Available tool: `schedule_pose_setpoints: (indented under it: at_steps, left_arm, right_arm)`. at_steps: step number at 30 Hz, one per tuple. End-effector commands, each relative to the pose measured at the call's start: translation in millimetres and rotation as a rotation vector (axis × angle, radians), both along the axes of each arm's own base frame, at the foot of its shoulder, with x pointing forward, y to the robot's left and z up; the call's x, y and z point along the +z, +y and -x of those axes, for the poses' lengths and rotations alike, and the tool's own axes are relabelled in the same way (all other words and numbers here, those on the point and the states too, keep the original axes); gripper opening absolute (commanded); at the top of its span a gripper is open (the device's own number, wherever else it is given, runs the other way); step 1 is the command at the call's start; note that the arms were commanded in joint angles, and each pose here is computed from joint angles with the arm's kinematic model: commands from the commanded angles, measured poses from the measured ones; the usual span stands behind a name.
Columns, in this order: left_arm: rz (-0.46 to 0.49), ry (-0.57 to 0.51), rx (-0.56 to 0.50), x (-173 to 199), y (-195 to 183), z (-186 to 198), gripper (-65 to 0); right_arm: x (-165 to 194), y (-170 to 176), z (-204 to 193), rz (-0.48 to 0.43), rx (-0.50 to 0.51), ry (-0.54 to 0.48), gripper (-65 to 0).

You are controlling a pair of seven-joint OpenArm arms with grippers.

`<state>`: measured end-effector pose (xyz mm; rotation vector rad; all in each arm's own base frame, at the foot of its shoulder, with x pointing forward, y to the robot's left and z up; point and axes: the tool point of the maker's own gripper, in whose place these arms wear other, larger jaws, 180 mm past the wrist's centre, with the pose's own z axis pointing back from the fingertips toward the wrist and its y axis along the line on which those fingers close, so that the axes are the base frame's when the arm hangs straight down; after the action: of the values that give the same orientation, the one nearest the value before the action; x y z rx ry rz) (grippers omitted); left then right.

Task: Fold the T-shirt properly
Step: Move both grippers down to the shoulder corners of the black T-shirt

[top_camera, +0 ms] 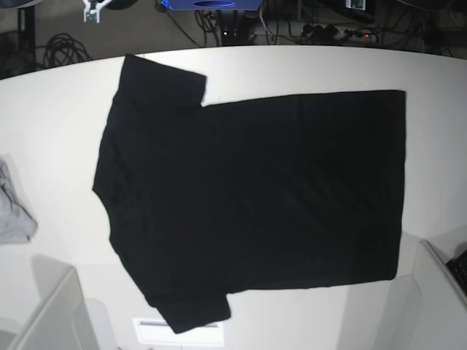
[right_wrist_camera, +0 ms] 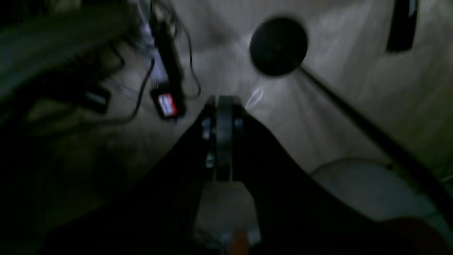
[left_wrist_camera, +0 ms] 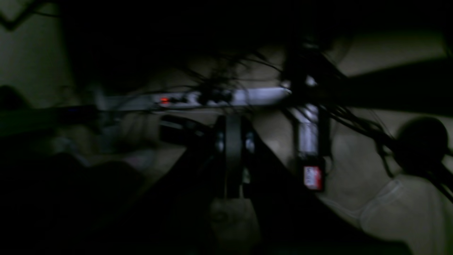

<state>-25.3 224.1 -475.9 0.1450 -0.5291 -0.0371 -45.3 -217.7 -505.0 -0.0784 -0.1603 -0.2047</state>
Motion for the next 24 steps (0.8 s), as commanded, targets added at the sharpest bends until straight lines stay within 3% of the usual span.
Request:
schedule_pose_setpoints:
  at_steps: [1,7,11,18,24]
  left_arm:
    - [-0.019,-0.037,-0.011,14,5,-5,-65.0]
    - [-0.039,-0.153,-0.043,65,5,-32,-65.0]
    - [-0.032,-0.219,-0.067,93,-3,-48,-65.0]
    - [-0.024,-0.275,-0.071,106,-8,-64,-65.0]
    - [-0.023,-0.441,-0.092,127,-11,-90,-65.0]
  right_arm:
    - [6,3,7,-0.012,-0.002,0.011,-65.0]
    - [40,10,-26,-0.011,0.041,-0.104,-65.0]
    - [66,-6,-49,0.033,0.029,-0.151,-65.0]
    - [95,-23,-92,0.090,0.022,-0.278,-65.0]
    - [102,-22,-135,0.091,0.013,-0.386,-65.0]
